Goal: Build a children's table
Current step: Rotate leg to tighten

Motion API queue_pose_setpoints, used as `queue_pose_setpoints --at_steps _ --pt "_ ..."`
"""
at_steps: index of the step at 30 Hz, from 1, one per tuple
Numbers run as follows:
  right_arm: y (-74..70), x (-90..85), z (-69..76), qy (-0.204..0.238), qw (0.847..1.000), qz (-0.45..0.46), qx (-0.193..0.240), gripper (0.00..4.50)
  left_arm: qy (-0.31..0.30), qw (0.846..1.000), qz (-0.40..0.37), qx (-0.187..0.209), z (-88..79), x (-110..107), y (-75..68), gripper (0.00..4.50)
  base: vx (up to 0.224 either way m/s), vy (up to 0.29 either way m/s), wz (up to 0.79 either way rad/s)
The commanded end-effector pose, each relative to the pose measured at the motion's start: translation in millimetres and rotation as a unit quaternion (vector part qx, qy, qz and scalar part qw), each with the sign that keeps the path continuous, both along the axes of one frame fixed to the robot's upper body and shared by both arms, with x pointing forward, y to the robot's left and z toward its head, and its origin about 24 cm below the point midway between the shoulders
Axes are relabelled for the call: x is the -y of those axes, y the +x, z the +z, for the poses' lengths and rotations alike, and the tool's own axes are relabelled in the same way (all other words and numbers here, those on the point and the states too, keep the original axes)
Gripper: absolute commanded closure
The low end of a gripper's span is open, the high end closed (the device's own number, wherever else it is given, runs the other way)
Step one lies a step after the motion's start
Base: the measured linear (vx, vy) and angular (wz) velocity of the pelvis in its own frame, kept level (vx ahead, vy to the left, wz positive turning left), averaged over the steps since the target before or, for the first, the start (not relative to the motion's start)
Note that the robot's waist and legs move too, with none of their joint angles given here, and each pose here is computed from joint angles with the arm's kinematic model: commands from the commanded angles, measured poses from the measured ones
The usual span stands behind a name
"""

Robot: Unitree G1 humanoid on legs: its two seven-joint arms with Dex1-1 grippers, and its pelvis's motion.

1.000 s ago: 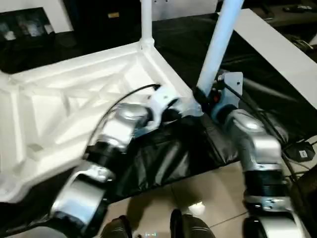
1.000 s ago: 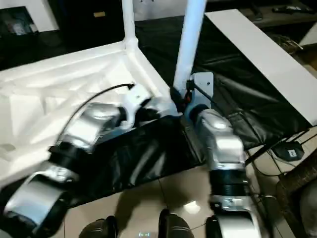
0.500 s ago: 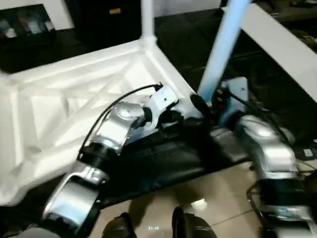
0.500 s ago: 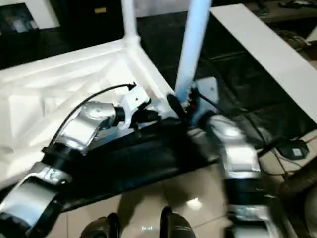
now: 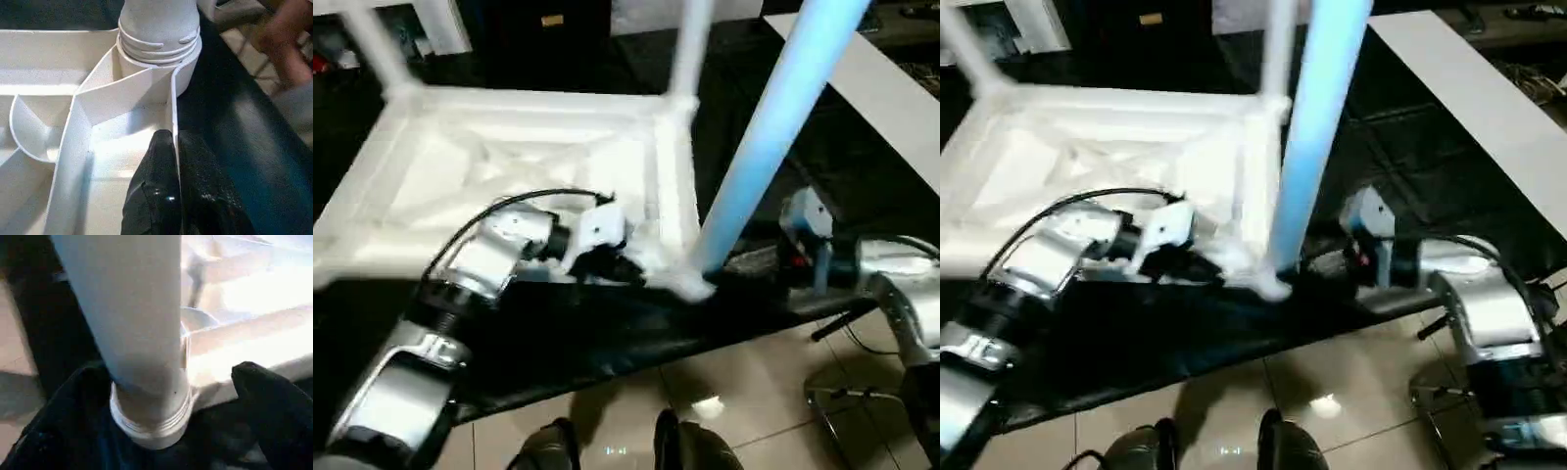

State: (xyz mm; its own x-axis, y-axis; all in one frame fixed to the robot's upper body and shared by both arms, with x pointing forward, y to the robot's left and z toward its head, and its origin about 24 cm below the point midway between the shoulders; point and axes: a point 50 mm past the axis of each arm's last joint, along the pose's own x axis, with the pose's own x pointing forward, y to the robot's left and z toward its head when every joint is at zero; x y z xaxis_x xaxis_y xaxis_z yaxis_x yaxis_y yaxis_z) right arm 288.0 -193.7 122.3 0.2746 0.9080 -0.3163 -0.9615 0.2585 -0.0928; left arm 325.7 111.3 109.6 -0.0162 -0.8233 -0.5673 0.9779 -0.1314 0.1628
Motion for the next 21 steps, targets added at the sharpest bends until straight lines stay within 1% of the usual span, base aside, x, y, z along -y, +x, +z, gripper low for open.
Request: queue_pose_setpoints --at_steps 1,2,3,4,5,6,8,9,10,13,14,15,18,20,21 --pt "-4.2 -1.6 -0.8 -0.007 0.999 0.052 -0.008 0.14 0.051 0.997 -0.058 -0.022 -15.8 3 -9.4 4.5 0.0 0.0 0.0" --pt "-3.9 -2.4 -1.2 -0.008 0.998 0.062 -0.01 0.14 0.057 0.996 -0.066 -0.02 -15.5 3 -9.6 4.5 0.0 0.0 0.0" --pt "-3.8 -2.8 -1.4 -0.008 0.998 0.066 -0.011 0.31 0.059 0.996 -0.07 -0.018 -15.4 3 -9.7 4.5 0.0 0.0 0.0" --pt "-2.6 -4.6 -2.1 -0.006 0.997 0.081 -0.018 0.31 0.067 0.994 -0.081 -0.016 -15.2 2 -10.2 4.5 0.0 0.0 0.0" --pt "-0.9 -8.0 -2.8 -0.004 0.995 0.097 -0.029 0.41 0.078 0.993 -0.088 -0.01 -14.9 3 -10.1 4.5 0.0 0.0 0.0" --pt "-0.6 -8.6 -2.8 -0.003 0.995 0.1 -0.03 0.41 0.079 0.993 -0.088 -0.009 -14.9 3 -10.1 4.5 0.0 0.0 0.0" --pt "0.0 -10.6 -2.9 -0.004 0.994 0.108 -0.029 0.62 0.082 0.993 -0.089 -0.005 -14.6 4 -9.7 4.5 0.0 0.0 0.0" --pt "-0.2 -12.8 -3.4 -0.003 0.993 0.118 -0.033 0.62 0.081 0.993 -0.089 -0.004 -14.6 5 -9.2 4.5 0.0 0.0 0.0" --pt "-0.6 -14.6 -3.6 -0.003 0.991 0.126 -0.037 0.8 0.081 0.993 -0.088 -0.003 -14.7 5 -8.9 4.5 0.0 0.0 0.0" --pt "-0.8 -16.4 -4.1 -0.003 0.99 0.135 -0.042 0.99 0.084 0.993 -0.088 -0.001 -15.3 5 -8.4 4.5 0.0 0.0 0.0" --pt "-0.8 -16.4 -4.2 -0.003 0.99 0.135 -0.042 0.99 0.084 0.993 -0.088 -0.001 -15.3 4 -8.4 4.5 0.0 0.0 0.0" --pt "-0.5 -16.5 -4.5 -0.002 0.989 0.139 -0.045 1.2 0.085 0.992 -0.089 -0.001 -15.6 4 -8.2 4.5 0.0 0.0 0.0" --pt "-0.2 -16.6 -5.2 -0.003 0.988 0.146 -0.048 1.3 0.09 0.992 -0.089 -0.002 -16.4 2 -7.9 4.5 0.0 0.0 0.0" --pt "0.2 -16.8 -5.3 -0.004 0.988 0.147 -0.047 1.61 0.092 0.992 -0.089 -0.002 -16.6 1 -7.8 4.5 0.0 0.0 0.0" --pt "0.8 -17.2 -5.3 -0.006 0.988 0.148 -0.047 1.61 0.094 0.992 -0.088 -0.002 -17.2 -1 -7.5 4.5 0.0 0.0 0.0"
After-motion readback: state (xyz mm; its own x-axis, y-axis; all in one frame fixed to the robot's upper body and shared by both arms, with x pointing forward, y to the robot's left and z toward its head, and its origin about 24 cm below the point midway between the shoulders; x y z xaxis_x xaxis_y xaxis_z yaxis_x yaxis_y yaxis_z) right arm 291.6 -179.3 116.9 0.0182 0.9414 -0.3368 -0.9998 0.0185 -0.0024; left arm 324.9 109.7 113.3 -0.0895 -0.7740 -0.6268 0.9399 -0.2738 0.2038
